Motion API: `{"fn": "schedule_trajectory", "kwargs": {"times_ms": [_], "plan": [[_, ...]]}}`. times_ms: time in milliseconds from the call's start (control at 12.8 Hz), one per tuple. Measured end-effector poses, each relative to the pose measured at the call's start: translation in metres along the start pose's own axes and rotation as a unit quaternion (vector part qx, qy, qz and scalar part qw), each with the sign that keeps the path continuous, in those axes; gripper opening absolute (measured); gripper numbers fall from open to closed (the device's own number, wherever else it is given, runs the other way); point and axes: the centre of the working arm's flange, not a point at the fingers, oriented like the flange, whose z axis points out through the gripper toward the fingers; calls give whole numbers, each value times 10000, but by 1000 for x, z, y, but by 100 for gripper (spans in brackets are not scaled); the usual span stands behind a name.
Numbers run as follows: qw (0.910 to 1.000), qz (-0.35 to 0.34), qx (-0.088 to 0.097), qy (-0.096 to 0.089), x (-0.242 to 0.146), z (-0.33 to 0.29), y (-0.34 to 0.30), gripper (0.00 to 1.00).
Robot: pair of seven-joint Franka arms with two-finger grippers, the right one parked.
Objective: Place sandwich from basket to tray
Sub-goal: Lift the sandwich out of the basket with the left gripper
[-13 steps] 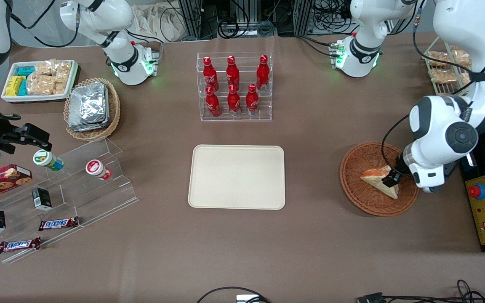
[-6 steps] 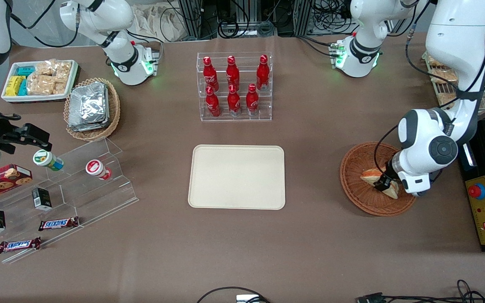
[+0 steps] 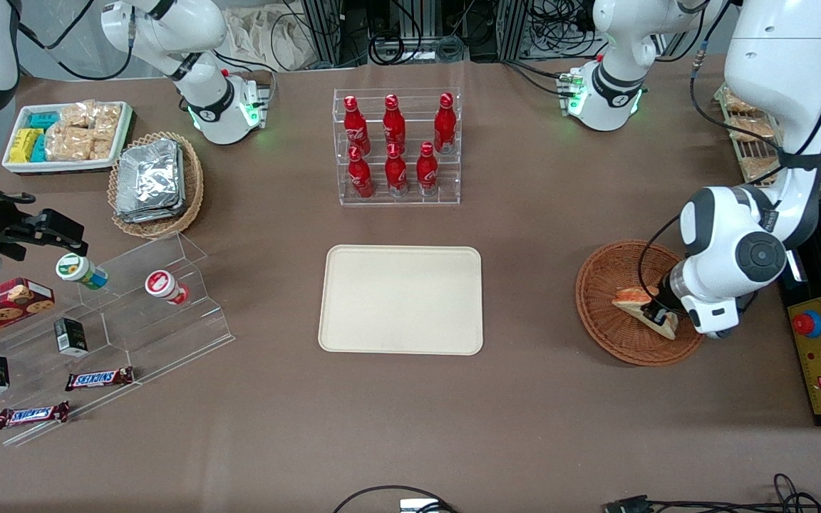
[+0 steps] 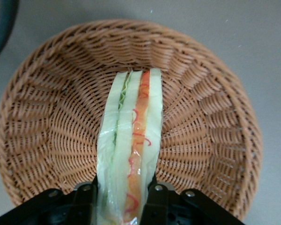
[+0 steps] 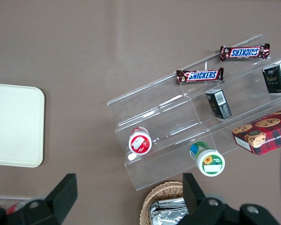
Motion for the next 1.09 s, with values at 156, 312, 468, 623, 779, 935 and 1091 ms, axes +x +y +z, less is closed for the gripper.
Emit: {"fn": "schedule_trajectory", "kwargs": {"times_ms": [156, 312, 468, 623, 779, 935, 1091], "plan": [[9999, 30, 135, -55, 4, -31, 10, 33], [9994, 190, 253, -123, 0, -68, 21, 22], [9972, 649, 305, -202, -18, -120, 38, 20], [9878, 1539, 118, -191, -49, -185, 58, 20], [9628, 2691, -207, -130, -96, -224, 79, 20], [9340, 3535, -487, -169, -150, -224, 106, 20], [9094, 4085, -731, -276, -205, -193, 140, 20]]}}
